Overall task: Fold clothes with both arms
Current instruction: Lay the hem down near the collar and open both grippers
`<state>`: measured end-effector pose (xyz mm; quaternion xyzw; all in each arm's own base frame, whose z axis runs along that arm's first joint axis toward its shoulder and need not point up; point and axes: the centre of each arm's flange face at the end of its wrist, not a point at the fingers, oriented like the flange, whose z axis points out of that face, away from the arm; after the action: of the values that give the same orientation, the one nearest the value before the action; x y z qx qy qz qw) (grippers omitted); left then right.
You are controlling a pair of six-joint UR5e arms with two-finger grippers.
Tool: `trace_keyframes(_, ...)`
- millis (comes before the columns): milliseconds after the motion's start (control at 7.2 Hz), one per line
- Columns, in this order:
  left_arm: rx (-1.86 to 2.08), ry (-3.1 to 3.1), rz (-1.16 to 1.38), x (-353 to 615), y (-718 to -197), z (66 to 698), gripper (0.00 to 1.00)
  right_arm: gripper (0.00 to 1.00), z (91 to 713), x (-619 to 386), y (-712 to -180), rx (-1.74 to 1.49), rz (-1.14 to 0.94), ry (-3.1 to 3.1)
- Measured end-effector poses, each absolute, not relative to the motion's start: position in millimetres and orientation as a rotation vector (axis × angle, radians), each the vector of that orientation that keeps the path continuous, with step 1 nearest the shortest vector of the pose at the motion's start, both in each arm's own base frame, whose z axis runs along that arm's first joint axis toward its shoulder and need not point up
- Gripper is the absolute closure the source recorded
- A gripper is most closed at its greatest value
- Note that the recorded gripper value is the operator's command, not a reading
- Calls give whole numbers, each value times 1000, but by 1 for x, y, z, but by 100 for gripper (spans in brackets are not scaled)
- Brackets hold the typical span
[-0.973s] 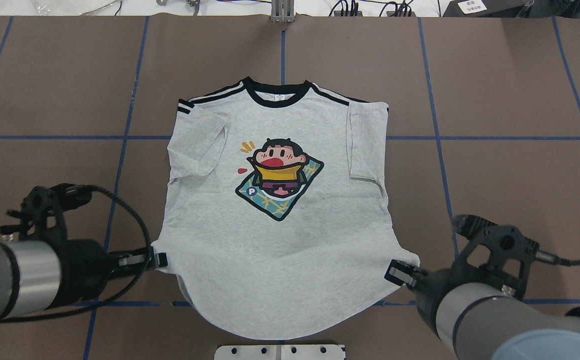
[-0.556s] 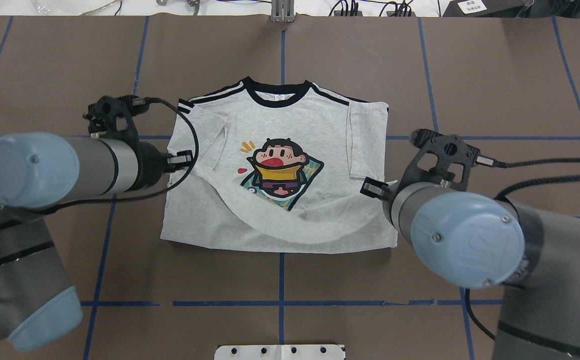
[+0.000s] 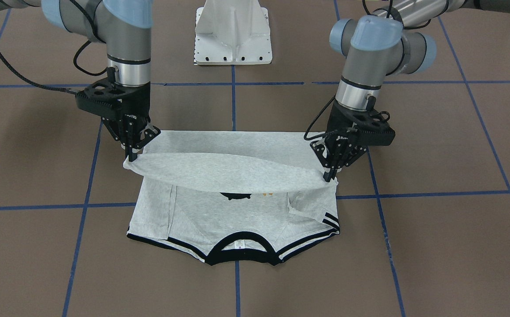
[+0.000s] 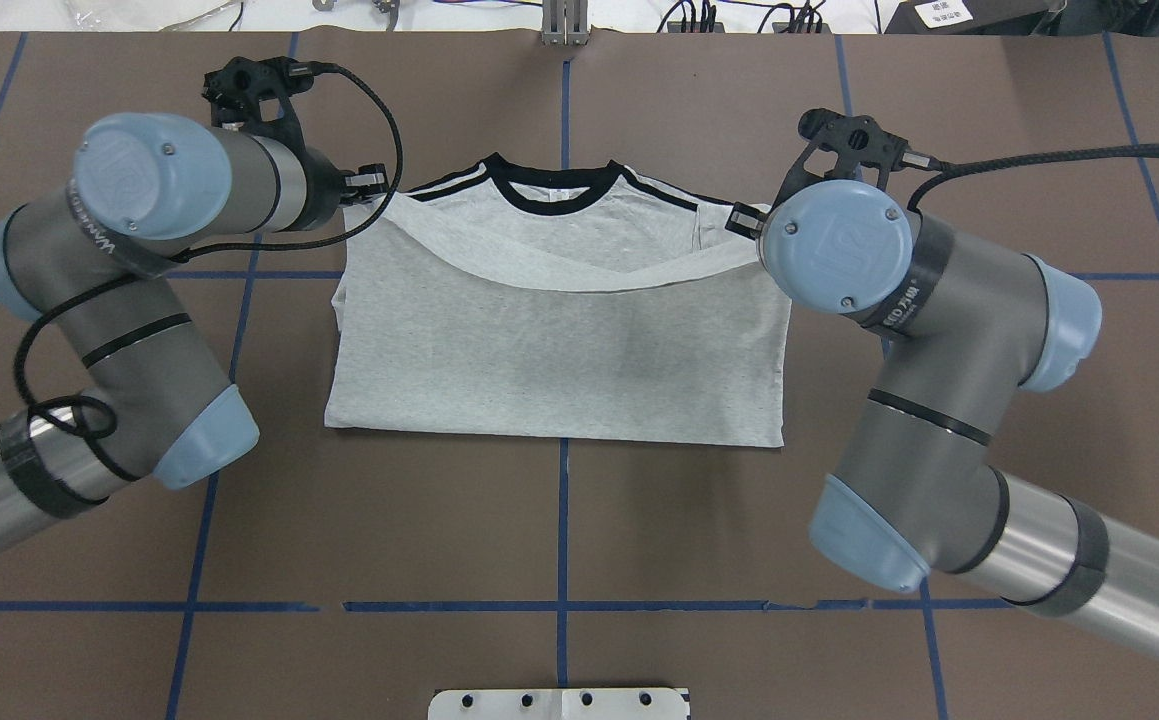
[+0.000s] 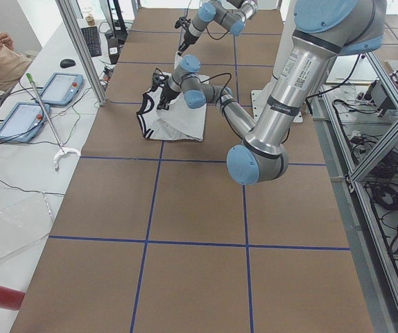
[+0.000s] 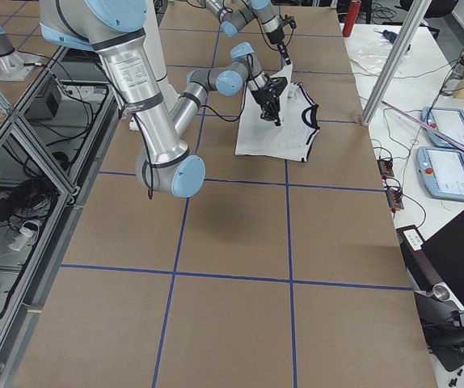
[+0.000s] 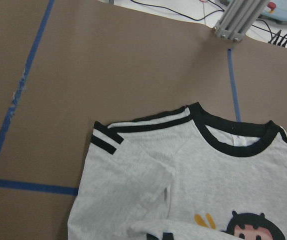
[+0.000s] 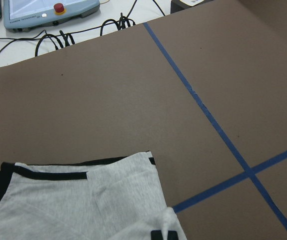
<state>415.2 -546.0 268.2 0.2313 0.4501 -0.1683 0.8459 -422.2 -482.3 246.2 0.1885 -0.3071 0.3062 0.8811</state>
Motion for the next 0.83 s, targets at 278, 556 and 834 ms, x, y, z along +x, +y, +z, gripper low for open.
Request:
trace_keyframes(278, 490, 926, -360, 444, -581, 305, 100, 100, 274, -461, -528, 405, 652, -638)
trace_keyframes(556, 498, 894, -359, 461, -602, 336, 100, 100, 306, -486, -564, 418, 655, -637)
trace_keyframes(834, 506, 881, -351, 465, -610, 348, 100, 100, 318, -482, -580, 425, 651, -624)
